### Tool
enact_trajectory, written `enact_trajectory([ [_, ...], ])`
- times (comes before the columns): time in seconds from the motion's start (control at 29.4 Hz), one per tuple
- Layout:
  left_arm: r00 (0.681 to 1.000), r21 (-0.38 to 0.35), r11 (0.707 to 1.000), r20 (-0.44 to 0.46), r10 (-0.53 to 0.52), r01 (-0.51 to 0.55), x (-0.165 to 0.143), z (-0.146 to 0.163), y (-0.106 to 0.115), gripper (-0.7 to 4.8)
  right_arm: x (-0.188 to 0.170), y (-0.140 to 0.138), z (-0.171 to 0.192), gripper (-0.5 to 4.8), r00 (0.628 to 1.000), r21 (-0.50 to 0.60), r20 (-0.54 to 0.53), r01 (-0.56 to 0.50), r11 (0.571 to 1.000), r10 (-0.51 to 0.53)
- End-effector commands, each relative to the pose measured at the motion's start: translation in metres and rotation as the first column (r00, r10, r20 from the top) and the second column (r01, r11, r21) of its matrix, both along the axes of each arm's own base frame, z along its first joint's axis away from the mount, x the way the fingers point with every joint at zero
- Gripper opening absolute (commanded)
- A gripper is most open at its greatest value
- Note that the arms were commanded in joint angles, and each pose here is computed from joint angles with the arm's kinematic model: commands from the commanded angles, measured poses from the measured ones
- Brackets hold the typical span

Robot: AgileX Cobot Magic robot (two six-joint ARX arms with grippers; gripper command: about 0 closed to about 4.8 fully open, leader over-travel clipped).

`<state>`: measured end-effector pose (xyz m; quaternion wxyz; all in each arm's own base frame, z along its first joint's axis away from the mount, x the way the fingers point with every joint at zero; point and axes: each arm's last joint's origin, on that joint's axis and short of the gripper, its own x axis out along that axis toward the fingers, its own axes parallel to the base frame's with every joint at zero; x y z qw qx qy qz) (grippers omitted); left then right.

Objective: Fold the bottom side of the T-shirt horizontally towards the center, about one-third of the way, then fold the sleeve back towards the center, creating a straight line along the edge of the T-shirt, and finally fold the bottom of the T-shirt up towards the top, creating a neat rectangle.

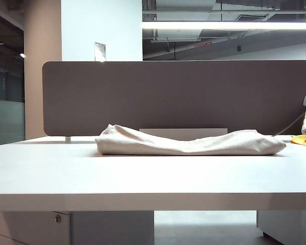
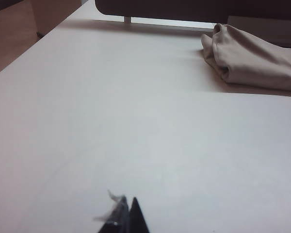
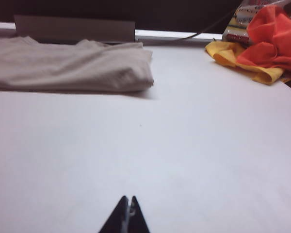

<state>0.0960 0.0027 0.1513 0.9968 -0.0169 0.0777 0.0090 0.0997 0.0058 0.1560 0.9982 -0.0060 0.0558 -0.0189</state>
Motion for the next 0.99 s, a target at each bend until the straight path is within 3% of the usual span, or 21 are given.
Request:
enact_trajectory([
  [0.03, 1.0, 0.003, 1.0, -0.003, -0.006, 0.006, 0.0002, -0.0013, -0.0001, -0.05, -0.003, -0.0004, -0.0017, -0.05, 1.0, -0.009, 0.002, 0.002, 1.0, -0.002],
  [0.99, 1.0, 0.003, 1.0, -0.003, -0.006, 0.006, 0.0002, -0.0013, -0.0001, -0.05, -0.0032, -0.0006, -0.0032, -0.05, 1.0, -0.04, -0.014, -0.001, 0.999, 0.0],
])
